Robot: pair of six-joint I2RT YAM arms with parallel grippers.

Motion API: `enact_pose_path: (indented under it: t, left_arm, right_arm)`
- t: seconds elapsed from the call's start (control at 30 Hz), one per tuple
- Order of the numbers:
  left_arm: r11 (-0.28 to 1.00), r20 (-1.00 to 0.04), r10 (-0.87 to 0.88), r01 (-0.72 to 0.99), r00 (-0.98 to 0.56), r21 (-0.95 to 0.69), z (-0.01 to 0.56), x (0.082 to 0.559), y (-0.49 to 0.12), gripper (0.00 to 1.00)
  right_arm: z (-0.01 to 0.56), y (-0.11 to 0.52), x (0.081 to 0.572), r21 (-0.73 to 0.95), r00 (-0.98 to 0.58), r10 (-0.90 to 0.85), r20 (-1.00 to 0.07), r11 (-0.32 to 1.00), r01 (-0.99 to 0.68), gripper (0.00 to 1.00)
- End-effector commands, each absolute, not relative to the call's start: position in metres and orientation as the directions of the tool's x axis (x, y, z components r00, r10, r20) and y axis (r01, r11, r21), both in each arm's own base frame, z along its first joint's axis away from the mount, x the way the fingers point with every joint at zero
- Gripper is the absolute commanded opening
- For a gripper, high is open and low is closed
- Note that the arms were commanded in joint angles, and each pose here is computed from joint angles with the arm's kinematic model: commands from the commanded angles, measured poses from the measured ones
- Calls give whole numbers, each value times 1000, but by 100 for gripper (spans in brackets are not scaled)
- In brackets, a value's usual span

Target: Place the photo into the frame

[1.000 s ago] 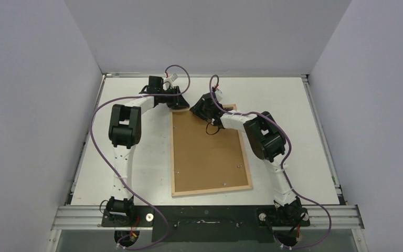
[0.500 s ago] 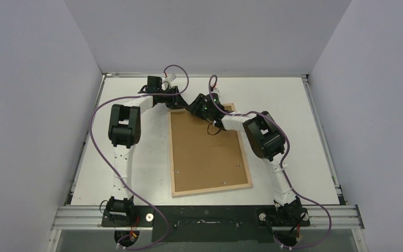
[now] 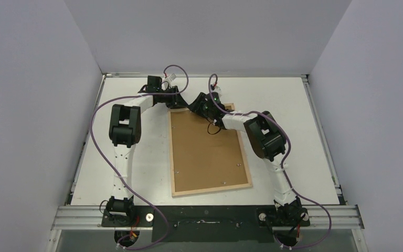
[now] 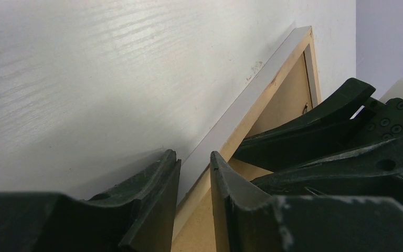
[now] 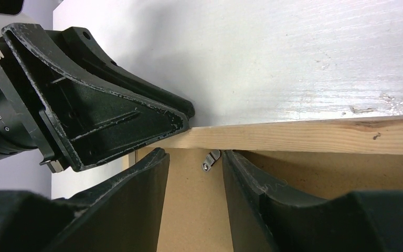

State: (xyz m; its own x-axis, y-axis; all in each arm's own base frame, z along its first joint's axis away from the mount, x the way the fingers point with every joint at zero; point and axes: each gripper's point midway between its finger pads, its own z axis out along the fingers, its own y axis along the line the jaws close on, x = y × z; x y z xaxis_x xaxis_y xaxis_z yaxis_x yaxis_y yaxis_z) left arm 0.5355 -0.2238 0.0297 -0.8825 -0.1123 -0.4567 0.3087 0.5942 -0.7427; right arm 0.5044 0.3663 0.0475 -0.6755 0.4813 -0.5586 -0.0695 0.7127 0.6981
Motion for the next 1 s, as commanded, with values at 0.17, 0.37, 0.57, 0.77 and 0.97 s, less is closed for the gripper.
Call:
enact_pose_path:
  t: [0.17, 0.37, 0.57, 0.77, 0.97]
  left_arm:
    - [586, -417, -119, 275, -901, -762, 24, 535, -220, 27]
    - [574, -410, -105, 282, -906, -769, 21, 530, -222, 27]
    - [566, -405, -99, 283, -909, -774, 19, 528, -222, 26]
    - [569, -400, -99, 278, -911, -774, 16, 528, -222, 25]
    - [571, -399, -97, 277, -912, -772, 15, 527, -222, 25]
  right_arm:
    - [34, 359, 491, 618, -699, 436, -567, 786, -12, 43]
    - [26, 361, 490, 599, -714, 436, -548, 800, 28, 34]
    - [29, 367, 485, 616, -725, 433, -536, 788, 15, 30]
    - [35, 374, 483, 657, -722, 451, -526, 754, -8, 22]
    - [44, 376, 483, 679, -714, 464, -524, 734, -21, 17]
